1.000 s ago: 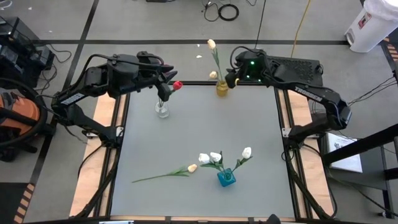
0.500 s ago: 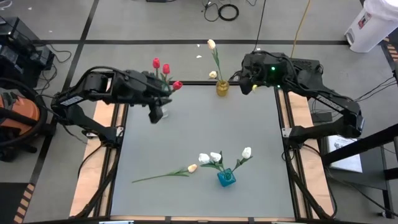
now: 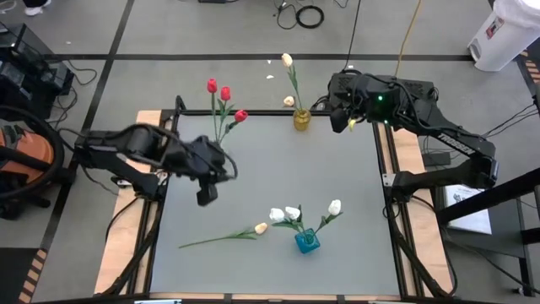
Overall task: Sort flowers into vase by color
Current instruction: Put the light yellow tulip into the yellow vase
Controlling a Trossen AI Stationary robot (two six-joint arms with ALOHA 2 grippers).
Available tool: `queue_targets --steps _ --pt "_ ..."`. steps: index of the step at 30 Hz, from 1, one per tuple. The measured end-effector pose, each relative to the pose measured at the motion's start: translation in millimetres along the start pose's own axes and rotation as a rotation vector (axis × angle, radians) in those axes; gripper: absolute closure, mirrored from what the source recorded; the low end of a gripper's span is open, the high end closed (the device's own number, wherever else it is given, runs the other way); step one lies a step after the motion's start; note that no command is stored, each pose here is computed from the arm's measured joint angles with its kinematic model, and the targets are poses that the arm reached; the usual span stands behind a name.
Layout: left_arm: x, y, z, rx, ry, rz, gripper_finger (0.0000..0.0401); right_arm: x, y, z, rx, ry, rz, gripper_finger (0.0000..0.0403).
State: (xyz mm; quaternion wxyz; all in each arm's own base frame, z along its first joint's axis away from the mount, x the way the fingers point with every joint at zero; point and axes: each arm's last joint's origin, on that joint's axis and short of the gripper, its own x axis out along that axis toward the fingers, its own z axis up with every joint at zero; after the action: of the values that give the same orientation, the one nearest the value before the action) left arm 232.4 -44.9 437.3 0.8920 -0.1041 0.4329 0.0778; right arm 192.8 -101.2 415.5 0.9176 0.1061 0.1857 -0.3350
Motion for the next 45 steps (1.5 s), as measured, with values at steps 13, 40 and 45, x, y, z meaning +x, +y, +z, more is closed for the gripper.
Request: queue_targets --steps 13,40,45 --pt "74.2 -34.6 -38.8 -0.049 0.121 -0.004 0.0289 -2.2 9.5 -5.0 -0.002 0.037 0.037 0.0186" --pt "196.5 -72.8 -125.8 -0.132 0.381 -0.008 0.0193 -3.8 13.0 -12.6 -0.082 0.106 0.052 0.0186" --pt "213.9 -79.8 -134.8 -0.136 0.417 0.019 0.0193 -4.1 12.4 -15.0 -0.092 0.131 0.047 0.0186"
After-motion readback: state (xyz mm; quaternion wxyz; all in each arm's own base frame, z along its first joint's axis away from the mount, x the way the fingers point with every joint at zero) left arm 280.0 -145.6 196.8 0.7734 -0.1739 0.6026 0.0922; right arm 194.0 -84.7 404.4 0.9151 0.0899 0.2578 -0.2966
